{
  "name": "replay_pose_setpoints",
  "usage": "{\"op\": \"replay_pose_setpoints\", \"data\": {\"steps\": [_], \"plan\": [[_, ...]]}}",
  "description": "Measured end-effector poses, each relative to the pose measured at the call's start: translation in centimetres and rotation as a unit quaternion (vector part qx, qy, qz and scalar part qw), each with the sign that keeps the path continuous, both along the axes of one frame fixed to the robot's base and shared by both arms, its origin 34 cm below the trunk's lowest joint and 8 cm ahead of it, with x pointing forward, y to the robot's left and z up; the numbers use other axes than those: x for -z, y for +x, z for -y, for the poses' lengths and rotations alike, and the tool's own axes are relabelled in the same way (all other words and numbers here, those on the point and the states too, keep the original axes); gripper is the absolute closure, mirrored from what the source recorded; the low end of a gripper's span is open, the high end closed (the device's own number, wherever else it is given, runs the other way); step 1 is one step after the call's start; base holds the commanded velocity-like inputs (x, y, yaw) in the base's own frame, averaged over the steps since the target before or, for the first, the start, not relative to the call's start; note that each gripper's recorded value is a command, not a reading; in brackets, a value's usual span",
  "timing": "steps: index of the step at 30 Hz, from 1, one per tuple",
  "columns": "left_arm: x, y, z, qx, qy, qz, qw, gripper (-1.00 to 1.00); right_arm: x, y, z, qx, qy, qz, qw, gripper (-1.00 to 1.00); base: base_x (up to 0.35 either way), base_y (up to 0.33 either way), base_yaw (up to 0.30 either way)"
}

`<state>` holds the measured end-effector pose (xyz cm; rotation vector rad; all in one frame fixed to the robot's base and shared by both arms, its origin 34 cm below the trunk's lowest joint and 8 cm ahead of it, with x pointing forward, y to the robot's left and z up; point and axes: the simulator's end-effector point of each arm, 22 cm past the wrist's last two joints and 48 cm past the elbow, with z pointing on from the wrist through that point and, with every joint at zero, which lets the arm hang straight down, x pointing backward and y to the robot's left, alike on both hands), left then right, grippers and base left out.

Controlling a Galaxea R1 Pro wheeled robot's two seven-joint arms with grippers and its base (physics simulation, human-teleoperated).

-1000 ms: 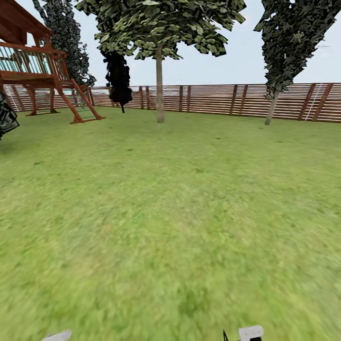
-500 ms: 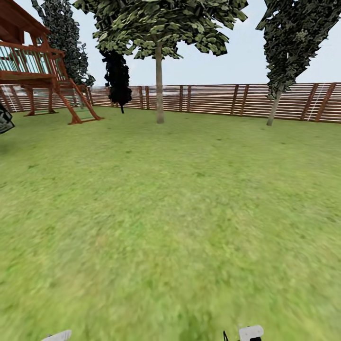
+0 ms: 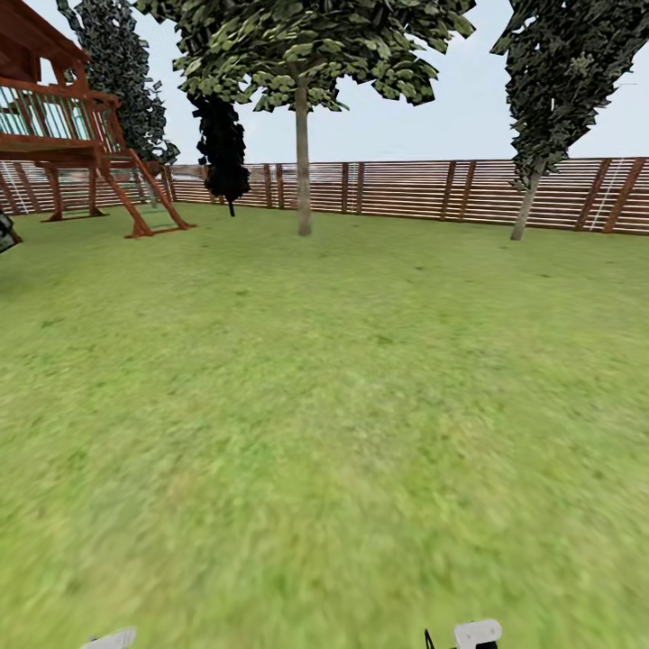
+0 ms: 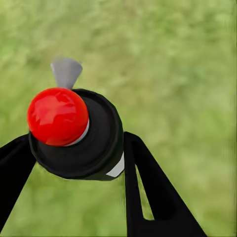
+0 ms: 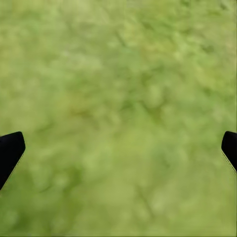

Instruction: In the garden, pick up the pesticide atomizer on the floor and spray pesticide onto both trees until each tree trunk is fully covered.

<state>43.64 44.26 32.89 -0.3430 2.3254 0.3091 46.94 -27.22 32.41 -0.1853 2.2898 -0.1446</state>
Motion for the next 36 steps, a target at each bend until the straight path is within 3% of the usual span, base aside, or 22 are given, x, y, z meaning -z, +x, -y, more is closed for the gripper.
{"op": "replay_pose_setpoints", "data": {"steps": [36], "plan": [[0.0, 0.0, 0.0, 0.0, 0.0, 0.0, 1.0, 1.0, 0.0, 0.0, 0.0, 0.0, 0.0, 0.0, 1.0, -1.0, 0.339, 0.0, 0.0]]}}
